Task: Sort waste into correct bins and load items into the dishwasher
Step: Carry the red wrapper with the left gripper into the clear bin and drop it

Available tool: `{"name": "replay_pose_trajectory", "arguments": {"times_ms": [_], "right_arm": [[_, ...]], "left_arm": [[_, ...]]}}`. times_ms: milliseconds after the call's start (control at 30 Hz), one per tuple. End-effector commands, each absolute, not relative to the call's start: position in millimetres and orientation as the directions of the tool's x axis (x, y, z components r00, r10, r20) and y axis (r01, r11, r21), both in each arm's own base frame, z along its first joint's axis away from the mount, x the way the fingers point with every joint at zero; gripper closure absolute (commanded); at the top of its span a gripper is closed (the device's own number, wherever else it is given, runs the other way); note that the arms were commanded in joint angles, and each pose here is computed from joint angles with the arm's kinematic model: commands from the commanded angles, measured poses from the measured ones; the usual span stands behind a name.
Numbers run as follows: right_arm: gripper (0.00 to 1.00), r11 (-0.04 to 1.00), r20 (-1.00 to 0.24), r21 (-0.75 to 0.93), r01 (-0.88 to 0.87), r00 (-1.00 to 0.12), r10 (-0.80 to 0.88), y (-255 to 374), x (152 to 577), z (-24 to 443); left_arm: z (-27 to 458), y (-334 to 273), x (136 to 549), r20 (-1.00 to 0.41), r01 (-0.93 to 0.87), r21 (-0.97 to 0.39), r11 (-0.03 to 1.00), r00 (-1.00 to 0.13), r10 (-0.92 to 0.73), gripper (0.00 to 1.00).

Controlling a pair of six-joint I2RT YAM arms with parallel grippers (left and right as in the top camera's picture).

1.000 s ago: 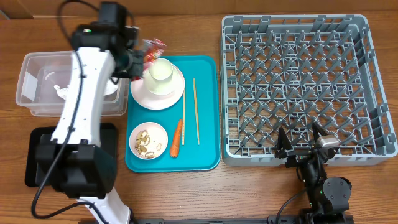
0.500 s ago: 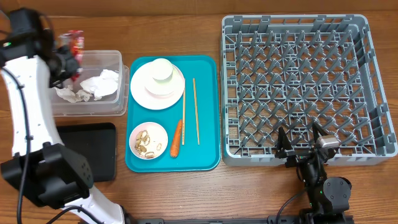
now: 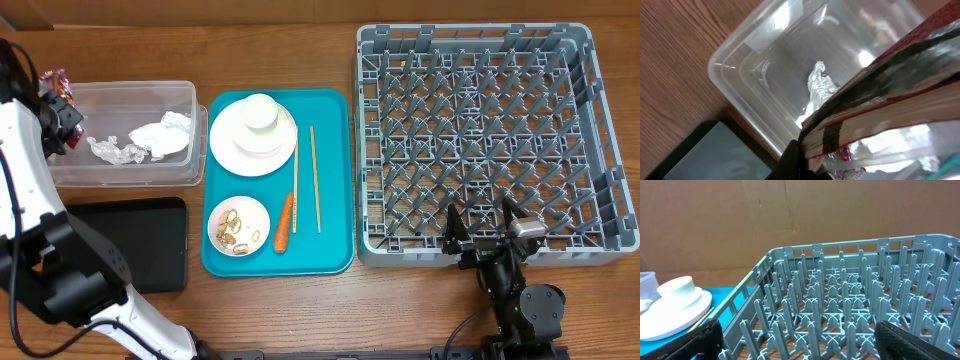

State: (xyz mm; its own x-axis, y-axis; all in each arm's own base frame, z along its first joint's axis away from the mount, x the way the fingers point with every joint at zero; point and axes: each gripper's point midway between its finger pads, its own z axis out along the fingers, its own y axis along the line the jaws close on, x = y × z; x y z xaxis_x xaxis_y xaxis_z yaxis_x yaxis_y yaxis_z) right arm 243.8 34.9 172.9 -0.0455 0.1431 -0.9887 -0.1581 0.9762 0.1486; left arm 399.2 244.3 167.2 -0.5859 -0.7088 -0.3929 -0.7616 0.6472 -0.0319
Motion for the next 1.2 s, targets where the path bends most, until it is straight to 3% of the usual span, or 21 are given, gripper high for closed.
{"name": "replay_pose_trajectory", "arguments": {"times_ms": [0,500,833,967,1167], "right_arm": [[0.00,0.977,-0.989,0.150,-0.150,-0.043,0.145,33.1,244.2,170.7],[0.00,0.977,-0.989,0.150,-0.150,-0.043,0.145,33.1,244.2,170.7],[0.00,0.977,-0.989,0.150,-0.150,-0.043,0.145,33.1,244.2,170.7],[0.00,0.977,-0.989,0.150,-0.150,-0.043,0.145,33.1,244.2,170.7],[0.00,0.977,-0.989,0.150,-0.150,-0.043,0.145,33.1,244.2,170.7]], "left_arm": [[140.7,254.7,398.3,-0.366,-0.789,0.017,0.614,-0.576,-0.731,0.96],[127.0,270.5,404.3,-0.397,-0.801,0.068,0.595,-0.568,-0.721,0.95],[104.4,275.6,413.3,-0.387,-0.798,0.074,0.598,-0.576,-0.720,0.86],[106.2,277.6,417.1,-0.403,-0.797,0.068,0.600,-0.572,-0.714,0.87],[130.0,268.4,419.7,-0.402,-0.774,0.034,0.632,-0.589,-0.701,0.96]]}}
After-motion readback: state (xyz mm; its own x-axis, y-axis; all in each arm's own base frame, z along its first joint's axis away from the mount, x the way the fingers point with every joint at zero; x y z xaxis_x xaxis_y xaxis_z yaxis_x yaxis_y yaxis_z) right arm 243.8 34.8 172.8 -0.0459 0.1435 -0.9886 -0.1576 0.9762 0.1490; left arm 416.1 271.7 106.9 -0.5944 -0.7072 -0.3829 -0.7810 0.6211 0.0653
